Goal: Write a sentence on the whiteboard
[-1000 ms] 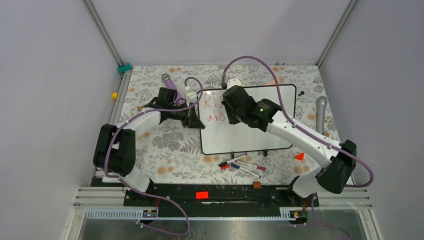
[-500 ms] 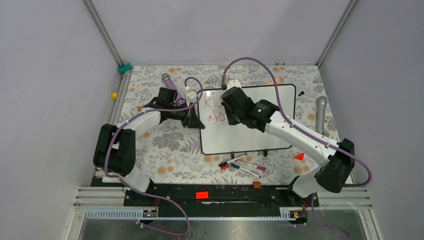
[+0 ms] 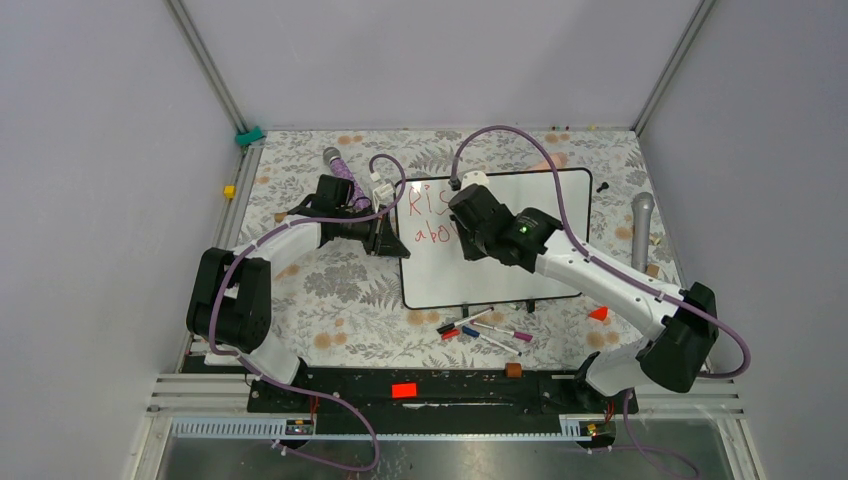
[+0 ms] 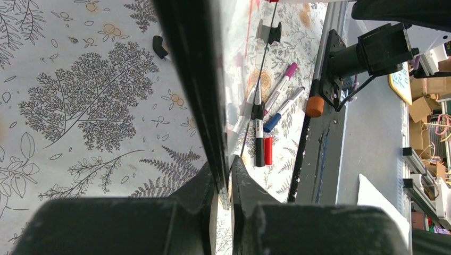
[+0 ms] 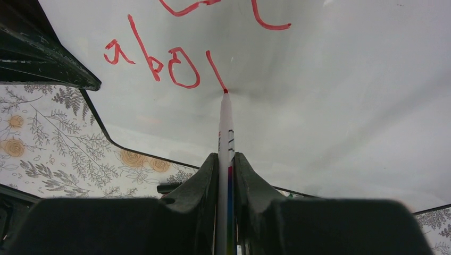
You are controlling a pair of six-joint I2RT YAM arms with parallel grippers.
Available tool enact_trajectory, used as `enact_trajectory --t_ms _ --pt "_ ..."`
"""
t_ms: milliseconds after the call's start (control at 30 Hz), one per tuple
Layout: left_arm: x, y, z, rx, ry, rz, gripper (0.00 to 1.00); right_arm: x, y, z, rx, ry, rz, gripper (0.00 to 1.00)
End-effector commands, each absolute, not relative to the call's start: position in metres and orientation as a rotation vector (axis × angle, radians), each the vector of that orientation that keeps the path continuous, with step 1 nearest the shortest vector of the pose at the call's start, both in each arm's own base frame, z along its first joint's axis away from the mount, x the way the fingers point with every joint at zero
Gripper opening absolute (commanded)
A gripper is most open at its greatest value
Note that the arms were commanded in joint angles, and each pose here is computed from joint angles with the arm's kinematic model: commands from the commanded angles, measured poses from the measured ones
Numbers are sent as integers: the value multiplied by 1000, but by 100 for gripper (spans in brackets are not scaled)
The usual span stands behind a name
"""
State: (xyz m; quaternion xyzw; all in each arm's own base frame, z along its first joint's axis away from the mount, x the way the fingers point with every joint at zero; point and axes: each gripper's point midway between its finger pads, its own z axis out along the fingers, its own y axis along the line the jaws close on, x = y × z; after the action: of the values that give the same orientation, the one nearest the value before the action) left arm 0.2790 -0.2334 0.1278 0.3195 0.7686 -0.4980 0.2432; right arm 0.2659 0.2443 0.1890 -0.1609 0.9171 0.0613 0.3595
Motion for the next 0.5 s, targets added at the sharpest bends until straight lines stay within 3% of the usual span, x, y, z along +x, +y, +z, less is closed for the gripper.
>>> enact_trajectory --t_ms 0,467 --pt "277 -220 95 910 2223 -1205 0 289 243 207 -361 2303 108 0" --pt "277 -220 96 908 2225 -1205 0 294 245 223 -327 2284 175 0"
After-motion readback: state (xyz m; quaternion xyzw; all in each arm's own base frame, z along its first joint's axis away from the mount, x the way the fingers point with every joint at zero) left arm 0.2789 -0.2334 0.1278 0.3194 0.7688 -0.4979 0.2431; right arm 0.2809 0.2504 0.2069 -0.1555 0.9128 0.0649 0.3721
